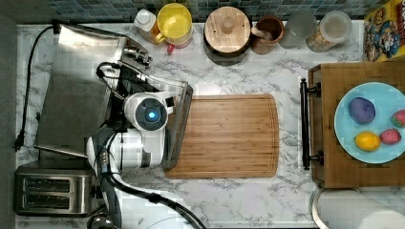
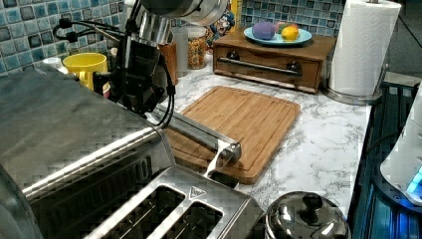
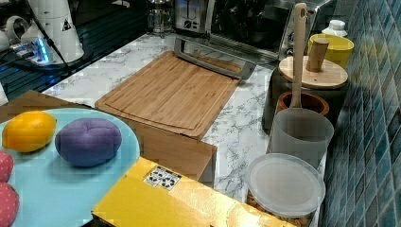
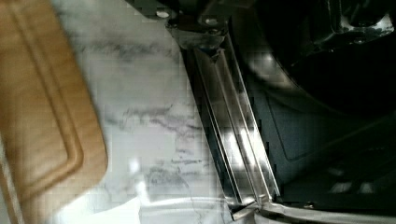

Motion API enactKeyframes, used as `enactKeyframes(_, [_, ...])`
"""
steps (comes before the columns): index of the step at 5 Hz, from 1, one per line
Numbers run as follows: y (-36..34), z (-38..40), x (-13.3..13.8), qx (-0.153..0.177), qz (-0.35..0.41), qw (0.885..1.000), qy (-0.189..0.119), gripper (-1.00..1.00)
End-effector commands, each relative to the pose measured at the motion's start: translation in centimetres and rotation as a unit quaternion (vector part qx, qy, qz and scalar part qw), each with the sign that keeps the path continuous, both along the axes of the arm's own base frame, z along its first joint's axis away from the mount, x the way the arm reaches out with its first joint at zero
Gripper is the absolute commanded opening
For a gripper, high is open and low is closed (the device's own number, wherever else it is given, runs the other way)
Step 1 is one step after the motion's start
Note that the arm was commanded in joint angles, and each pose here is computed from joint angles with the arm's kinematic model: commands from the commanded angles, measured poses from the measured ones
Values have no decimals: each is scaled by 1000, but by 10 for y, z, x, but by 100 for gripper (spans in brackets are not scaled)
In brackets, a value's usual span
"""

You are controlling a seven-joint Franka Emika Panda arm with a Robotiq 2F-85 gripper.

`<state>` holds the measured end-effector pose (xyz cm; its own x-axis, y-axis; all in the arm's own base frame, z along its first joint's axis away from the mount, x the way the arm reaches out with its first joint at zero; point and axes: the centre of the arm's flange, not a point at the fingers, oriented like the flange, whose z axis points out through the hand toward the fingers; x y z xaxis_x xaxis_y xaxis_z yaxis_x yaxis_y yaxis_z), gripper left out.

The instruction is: Put the bowl in the oven.

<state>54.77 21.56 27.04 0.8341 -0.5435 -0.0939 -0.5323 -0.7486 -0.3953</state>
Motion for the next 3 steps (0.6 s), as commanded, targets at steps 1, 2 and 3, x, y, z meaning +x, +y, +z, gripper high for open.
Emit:
enactKeyframes(1, [-28,120,-3,53,-12,989,-134,0])
enactKeyframes(2, [-48,123,-7,28,-8,992,-122,0])
enactKeyframes(3, [-72,126,-11,-24,-12,993,-111,0])
